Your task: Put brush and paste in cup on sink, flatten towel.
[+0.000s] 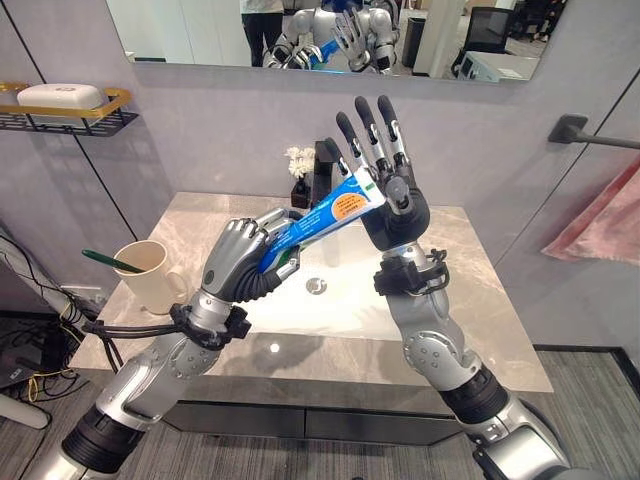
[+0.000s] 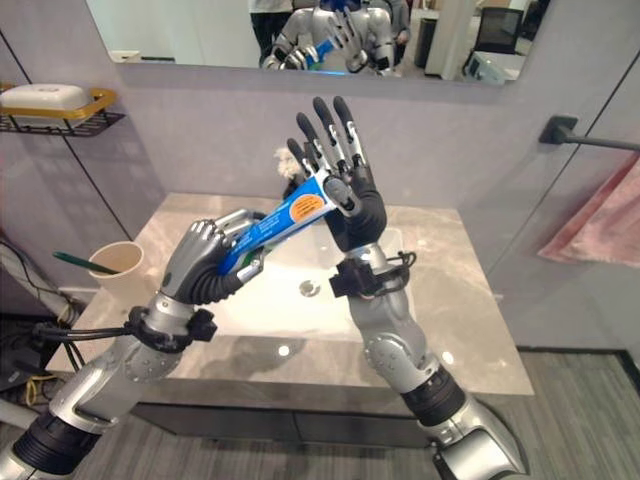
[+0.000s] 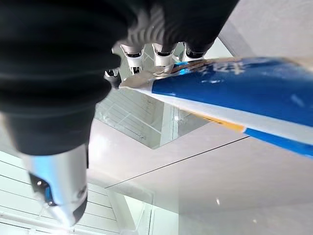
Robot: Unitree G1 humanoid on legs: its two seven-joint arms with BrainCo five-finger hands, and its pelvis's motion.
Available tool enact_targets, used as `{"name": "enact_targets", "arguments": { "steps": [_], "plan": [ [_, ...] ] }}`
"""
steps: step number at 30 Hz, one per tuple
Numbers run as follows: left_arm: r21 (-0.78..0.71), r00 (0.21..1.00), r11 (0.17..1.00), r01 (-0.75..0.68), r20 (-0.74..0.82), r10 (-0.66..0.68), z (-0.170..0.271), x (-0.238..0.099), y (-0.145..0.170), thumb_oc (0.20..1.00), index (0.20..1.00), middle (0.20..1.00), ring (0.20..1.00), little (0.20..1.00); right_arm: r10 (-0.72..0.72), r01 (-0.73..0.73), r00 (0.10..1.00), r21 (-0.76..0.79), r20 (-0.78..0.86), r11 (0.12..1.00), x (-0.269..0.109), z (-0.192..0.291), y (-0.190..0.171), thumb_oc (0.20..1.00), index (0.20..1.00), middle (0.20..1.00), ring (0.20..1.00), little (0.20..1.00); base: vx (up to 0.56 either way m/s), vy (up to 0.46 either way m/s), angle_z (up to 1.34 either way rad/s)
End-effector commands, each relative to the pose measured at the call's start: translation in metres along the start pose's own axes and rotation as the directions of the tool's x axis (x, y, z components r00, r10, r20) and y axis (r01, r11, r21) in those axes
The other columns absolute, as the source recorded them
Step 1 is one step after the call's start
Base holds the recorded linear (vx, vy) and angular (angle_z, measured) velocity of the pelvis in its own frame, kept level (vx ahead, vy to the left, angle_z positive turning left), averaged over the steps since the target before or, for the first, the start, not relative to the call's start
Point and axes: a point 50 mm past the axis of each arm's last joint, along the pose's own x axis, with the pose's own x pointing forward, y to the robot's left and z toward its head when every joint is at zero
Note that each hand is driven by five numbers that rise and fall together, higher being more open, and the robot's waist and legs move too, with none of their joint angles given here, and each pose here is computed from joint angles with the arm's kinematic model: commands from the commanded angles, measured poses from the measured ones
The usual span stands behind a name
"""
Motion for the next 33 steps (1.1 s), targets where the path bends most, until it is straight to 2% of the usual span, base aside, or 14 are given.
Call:
{"name": "enact_targets", "arguments": {
  "steps": [1, 8, 11, 16, 33],
  "plan": [
    [-0.035, 0.998, 0.998, -0.054, 0.037, 0.055, 0.001, 0.015, 0.008, 0.200, 0.200, 0.200, 0.200, 0.200, 0.032, -0.038, 0.994, 0.054, 0.107, 0.998, 0.009, 0.016, 0.005, 1.000, 1.000, 1.000, 1.000, 1.000, 0.00, 0.000, 0.00],
    [-0.046, 0.995, 0.995, -0.087, 0.041, 0.089, 0.003, 0.019, 0.006, 0.200, 0.200, 0.200, 0.200, 0.200, -0.012, 0.007, 0.998, 0.088, 0.065, 0.996, 0.002, 0.007, -0.004, 1.000, 1.000, 1.000, 1.000, 1.000, 0.00, 0.000, 0.00],
    [-0.011, 0.994, 0.994, -0.105, 0.043, 0.105, 0.001, 0.020, 0.009, 0.200, 0.200, 0.200, 0.200, 0.200, -0.060, 0.060, 0.997, 0.001, 0.038, 0.998, -0.003, 0.009, -0.014, 1.000, 1.000, 1.000, 1.000, 1.000, 0.00, 0.000, 0.00],
    [0.027, 0.993, 0.993, -0.113, 0.039, 0.112, -0.001, 0.022, 0.011, 0.200, 0.200, 0.200, 0.200, 0.200, -0.122, 0.122, 0.992, 0.006, 0.024, 0.993, -0.005, 0.007, -0.022, 1.000, 1.000, 1.000, 1.000, 1.000, 0.00, 0.000, 0.00],
    [0.024, 0.995, 0.999, -0.032, 0.094, 0.030, 0.007, 0.032, 0.003, 0.200, 0.200, 0.200, 0.200, 0.200, 0.042, -0.044, 0.984, -0.008, -0.171, 0.999, 0.002, -0.010, -0.006, 1.000, 1.000, 1.000, 1.000, 1.000, 0.00, 0.000, 0.00]
  ]
}}
